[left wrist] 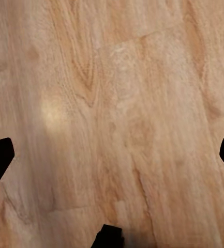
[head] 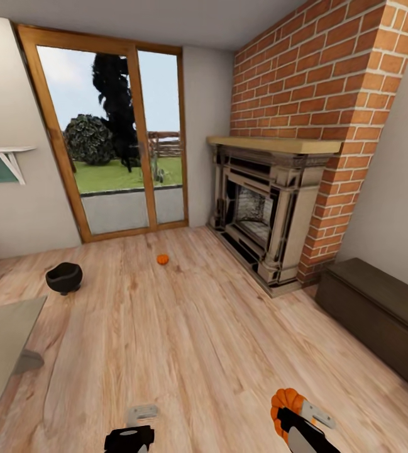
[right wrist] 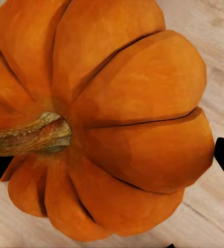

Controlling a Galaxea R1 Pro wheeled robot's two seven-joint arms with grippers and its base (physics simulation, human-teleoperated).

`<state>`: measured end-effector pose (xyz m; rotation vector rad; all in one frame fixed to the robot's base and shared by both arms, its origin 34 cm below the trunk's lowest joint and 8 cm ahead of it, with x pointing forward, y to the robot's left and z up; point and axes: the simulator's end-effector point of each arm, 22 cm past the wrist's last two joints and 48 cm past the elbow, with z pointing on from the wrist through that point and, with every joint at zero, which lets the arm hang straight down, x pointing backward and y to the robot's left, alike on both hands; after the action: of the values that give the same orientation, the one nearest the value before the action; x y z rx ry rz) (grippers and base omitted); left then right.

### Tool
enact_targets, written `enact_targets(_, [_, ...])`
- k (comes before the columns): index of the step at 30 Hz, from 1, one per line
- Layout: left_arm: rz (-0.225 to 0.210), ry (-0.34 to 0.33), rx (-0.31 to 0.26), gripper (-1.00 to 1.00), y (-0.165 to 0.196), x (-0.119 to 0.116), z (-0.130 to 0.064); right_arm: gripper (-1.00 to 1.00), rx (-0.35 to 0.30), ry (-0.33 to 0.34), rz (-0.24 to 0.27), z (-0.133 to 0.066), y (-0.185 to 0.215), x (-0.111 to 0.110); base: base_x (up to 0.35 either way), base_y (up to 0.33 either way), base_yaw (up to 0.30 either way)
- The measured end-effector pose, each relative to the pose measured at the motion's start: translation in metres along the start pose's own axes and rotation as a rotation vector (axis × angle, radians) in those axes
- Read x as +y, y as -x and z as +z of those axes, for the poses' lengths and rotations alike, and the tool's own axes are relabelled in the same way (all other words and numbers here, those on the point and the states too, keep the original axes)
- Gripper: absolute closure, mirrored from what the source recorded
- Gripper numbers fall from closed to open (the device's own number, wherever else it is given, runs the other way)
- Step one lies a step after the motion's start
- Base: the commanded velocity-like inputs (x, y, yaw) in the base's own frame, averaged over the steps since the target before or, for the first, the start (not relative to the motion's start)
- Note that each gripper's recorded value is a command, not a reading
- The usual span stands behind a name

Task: Place each of the two pumpkins and all three candles from the living room inside a cabinet in the living room (use any cabinet), then make sure every cabinet is closed, and position the cauldron so it is next to a table in the living room.

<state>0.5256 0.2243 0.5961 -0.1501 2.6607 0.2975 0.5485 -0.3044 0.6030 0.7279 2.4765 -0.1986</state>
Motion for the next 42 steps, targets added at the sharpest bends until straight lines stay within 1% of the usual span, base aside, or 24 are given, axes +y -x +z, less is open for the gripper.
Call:
enact_targets(2, [0.002,0.016,-0.002,-1.0,0.001,0.012,0.003,1.0,0.0,-0.001,-0.001,0.0,0.0,0.0,0.333,0.153,0.0])
enact_targets(6, [0.002,0.021,-0.004,-1.0,0.001,0.016,0.004,1.0,0.001,-0.001,0.0,0.0,-0.001,0.0,0.333,0.149,0.0])
enact_targets(11, [-0.004,0.012,-0.007,-1.0,0.002,0.008,0.002,1.0,0.007,-0.009,0.0,0.001,-0.004,-0.004,0.336,0.131,0.0])
enact_targets(15, [-0.005,-0.022,-0.006,-1.0,0.0,-0.018,-0.005,1.0,0.013,-0.018,-0.008,0.002,-0.007,-0.008,0.341,0.1,0.0])
enact_targets(18, [-0.005,-0.033,-0.005,-1.0,-0.001,-0.025,-0.007,1.0,0.015,-0.019,-0.008,0.002,-0.008,-0.008,0.339,0.12,0.0])
enact_targets(32, [-0.006,-0.036,-0.003,-1.0,-0.001,-0.027,-0.008,1.0,0.02,-0.008,-0.009,0.0,-0.012,0.0,0.335,0.12,0.0])
enact_targets(42, [-0.006,-0.038,-0.003,-1.0,-0.001,-0.029,-0.008,1.0,0.02,-0.007,-0.009,0.0,-0.012,0.0,0.344,0.013,0.0])
